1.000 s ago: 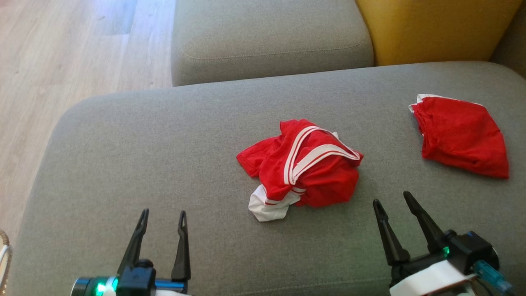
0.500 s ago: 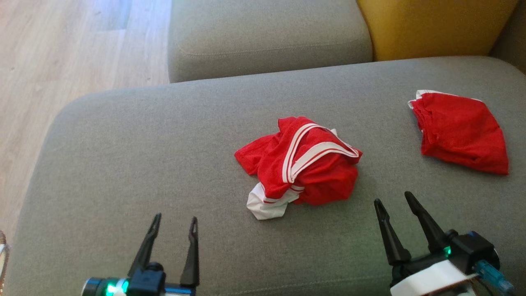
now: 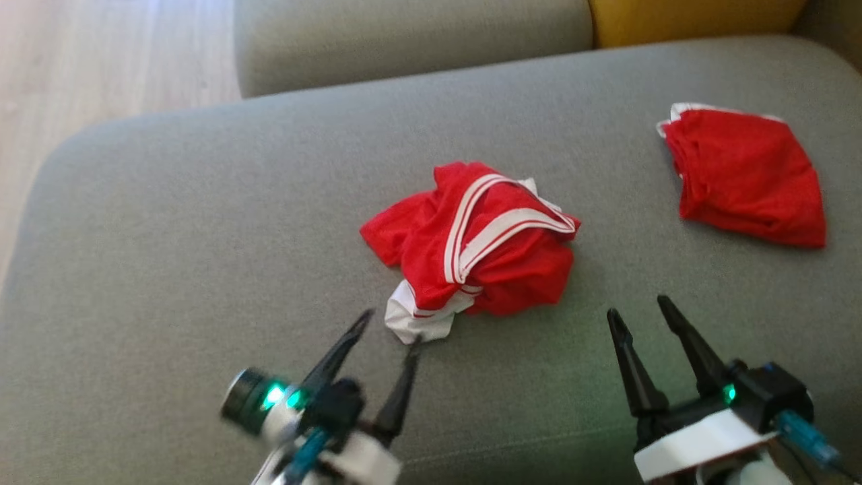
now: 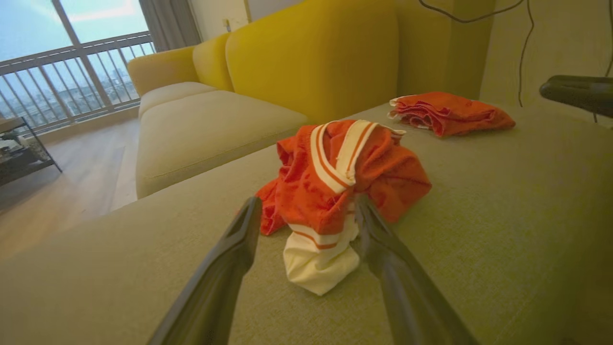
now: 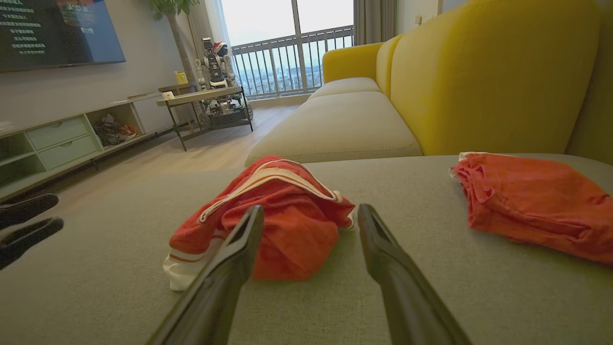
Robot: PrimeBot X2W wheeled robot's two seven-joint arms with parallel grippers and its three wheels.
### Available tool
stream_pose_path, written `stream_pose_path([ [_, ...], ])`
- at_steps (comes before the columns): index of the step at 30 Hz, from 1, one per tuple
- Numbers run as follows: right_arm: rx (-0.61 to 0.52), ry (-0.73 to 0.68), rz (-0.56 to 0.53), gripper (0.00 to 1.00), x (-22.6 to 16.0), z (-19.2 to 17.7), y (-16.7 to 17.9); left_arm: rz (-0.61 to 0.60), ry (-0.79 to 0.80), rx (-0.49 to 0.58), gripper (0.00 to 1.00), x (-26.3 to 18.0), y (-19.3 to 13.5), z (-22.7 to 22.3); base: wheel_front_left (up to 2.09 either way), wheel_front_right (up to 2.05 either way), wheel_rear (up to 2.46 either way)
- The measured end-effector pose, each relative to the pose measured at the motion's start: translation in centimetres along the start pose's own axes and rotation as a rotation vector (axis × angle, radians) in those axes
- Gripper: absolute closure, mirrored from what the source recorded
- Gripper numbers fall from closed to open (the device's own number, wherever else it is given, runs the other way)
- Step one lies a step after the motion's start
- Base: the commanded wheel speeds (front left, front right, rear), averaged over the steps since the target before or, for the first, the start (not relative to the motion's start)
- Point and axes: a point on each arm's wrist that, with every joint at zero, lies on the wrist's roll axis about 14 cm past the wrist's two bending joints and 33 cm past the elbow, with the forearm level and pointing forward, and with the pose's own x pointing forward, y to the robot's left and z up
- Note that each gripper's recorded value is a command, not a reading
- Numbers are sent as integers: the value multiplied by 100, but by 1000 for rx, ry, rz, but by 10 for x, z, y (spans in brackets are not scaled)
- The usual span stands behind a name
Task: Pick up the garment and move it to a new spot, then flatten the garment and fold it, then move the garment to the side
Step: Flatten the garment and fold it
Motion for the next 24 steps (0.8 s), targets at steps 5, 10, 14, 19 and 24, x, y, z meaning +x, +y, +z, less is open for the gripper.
stream_pose_path([
  [5, -5, 3, -15, 0, 14, -1, -6, -137, -4, 15, 0, 37, -25, -3, 0, 0, 0],
  [10, -12, 8, -33, 0, 26, -4, -14, -192, 28, 29, 0, 63, -30, -17, 0, 0, 0],
  [14, -9, 29, -55, 0, 27, -11, -21, -237, 63, 31, 0, 73, -37, -32, 0, 0, 0],
  [19, -9, 32, -71, 0, 34, -13, -28, -257, 74, 33, 0, 87, -39, -39, 0, 0, 0],
  [24, -8, 42, -77, 0, 36, -16, -30, -243, 68, 37, 0, 95, -35, -40, 0, 0, 0],
])
